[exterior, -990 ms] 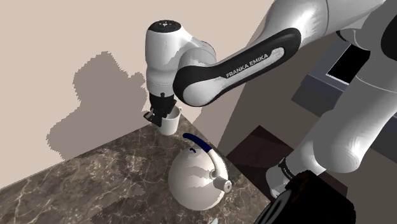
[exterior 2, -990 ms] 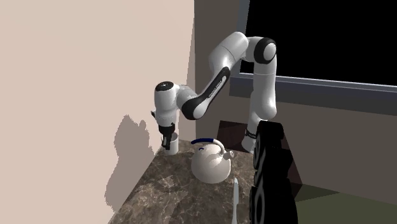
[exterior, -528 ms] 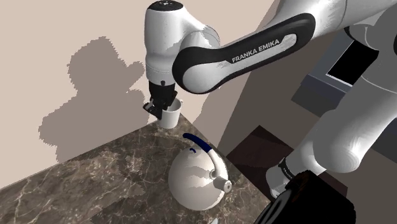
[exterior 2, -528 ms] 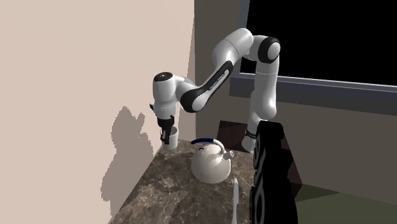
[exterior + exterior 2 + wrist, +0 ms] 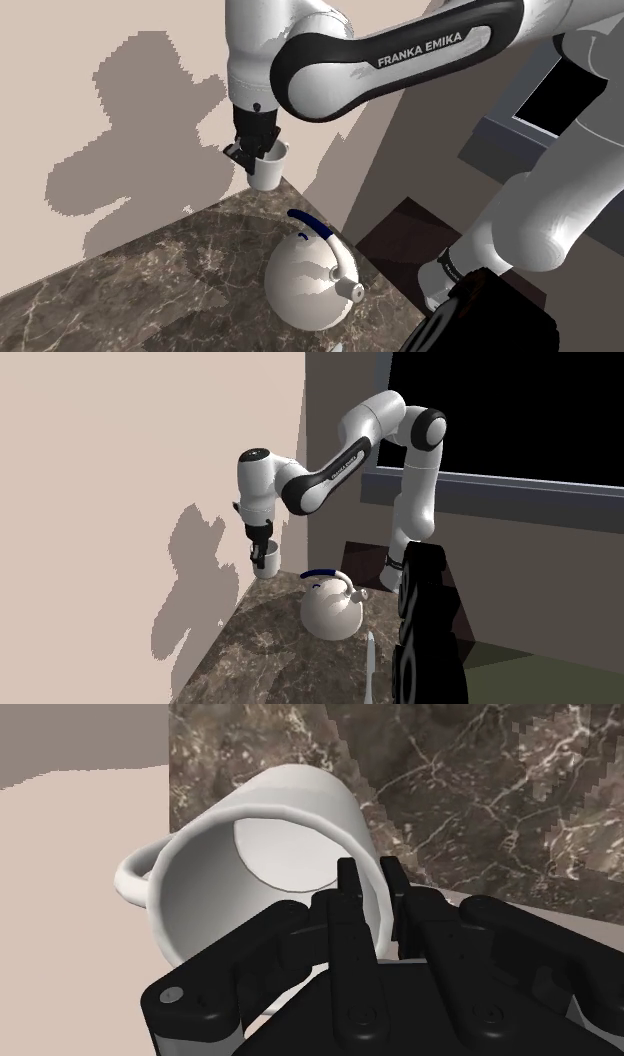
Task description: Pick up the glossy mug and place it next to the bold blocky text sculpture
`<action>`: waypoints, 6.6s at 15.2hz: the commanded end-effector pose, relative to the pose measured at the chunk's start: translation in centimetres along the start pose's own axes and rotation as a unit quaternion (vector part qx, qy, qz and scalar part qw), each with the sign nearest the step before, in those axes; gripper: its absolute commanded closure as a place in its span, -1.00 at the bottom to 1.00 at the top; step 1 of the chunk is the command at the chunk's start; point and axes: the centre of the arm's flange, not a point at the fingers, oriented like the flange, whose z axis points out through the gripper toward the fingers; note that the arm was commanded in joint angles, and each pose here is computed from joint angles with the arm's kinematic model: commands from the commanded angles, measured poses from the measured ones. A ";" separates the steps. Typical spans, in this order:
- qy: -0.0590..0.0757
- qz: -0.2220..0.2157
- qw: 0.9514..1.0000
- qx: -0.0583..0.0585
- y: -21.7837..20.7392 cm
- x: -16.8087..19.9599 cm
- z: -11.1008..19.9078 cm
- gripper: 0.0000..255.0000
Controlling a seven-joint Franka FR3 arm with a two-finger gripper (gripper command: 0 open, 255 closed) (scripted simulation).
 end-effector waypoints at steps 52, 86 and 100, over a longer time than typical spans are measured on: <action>0.000 0.000 1.000 0.000 1.5 2.1 -27.5 1.00; 0.000 0.000 1.000 0.000 -16.4 -8.4 -19.4 1.00; 0.000 0.000 1.000 0.000 -16.8 -9.0 -12.0 1.00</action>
